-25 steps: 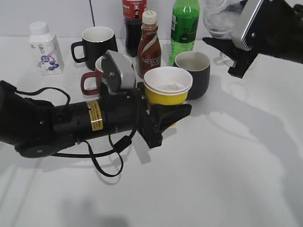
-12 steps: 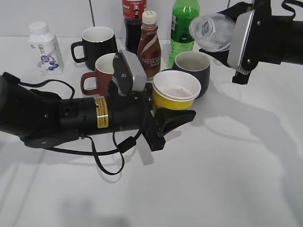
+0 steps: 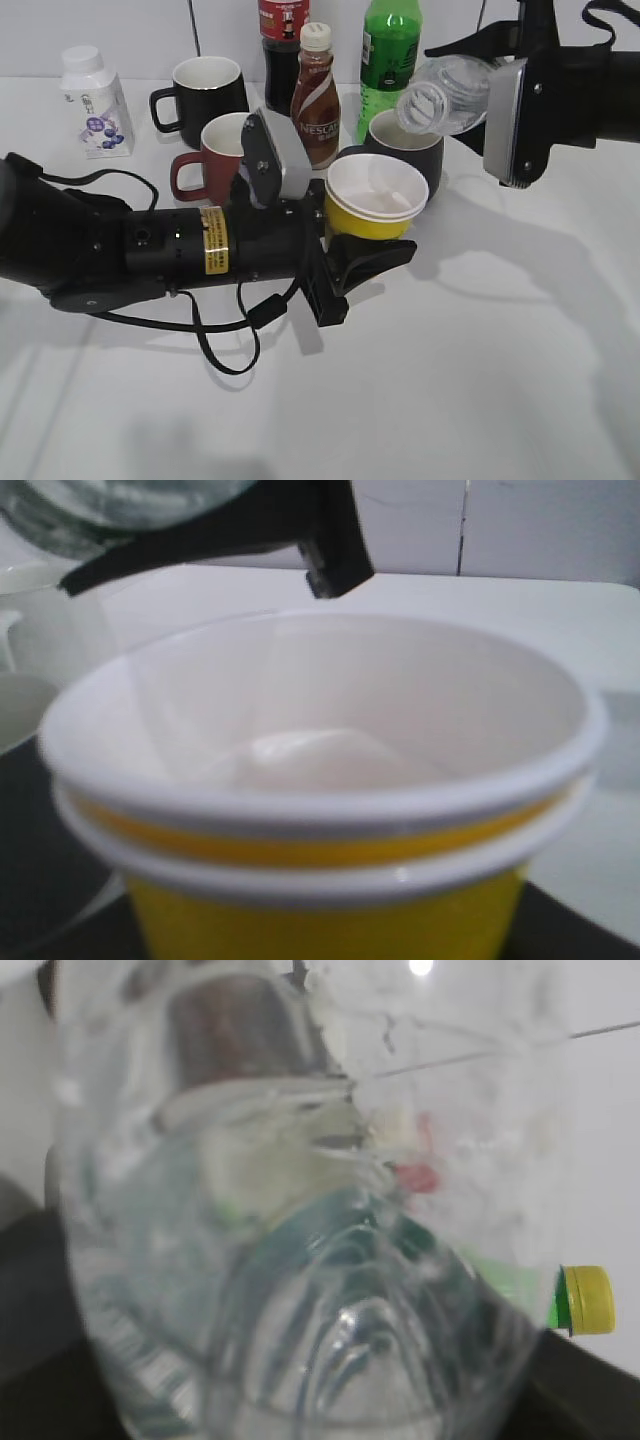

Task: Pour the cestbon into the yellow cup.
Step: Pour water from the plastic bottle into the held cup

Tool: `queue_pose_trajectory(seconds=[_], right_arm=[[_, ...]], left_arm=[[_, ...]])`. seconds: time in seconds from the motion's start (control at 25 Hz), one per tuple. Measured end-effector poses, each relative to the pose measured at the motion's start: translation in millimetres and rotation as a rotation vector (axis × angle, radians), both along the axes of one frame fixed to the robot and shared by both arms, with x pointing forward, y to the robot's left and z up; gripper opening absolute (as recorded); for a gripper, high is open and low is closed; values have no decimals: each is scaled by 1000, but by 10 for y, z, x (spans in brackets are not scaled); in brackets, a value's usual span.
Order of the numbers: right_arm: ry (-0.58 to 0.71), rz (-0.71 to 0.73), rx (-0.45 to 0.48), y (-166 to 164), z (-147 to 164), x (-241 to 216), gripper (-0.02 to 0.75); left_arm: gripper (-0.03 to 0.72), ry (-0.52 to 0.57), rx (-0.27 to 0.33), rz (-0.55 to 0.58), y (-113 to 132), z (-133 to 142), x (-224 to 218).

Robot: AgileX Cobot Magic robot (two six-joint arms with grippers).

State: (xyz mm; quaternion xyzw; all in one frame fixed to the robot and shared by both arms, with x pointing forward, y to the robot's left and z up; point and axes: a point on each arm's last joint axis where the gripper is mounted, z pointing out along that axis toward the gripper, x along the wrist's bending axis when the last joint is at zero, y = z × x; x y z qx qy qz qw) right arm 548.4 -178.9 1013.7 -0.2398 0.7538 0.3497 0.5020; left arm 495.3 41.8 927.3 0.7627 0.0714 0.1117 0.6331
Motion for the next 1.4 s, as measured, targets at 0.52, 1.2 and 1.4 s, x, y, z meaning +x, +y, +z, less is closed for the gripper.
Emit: queue_pose_trajectory(seconds=[0.52, 1.2, 1.4], right_arm=[[-75, 5, -97, -21, -26, 15, 459], [-117, 33, -77, 1, 9, 3, 459], [-125, 37, -82, 1, 10, 2, 459]], left_arm=[[383, -20, -35, -50, -16, 35, -41], [383, -17, -45, -86, -97, 43, -129], [383, -26, -52, -85, -126, 73, -112]])
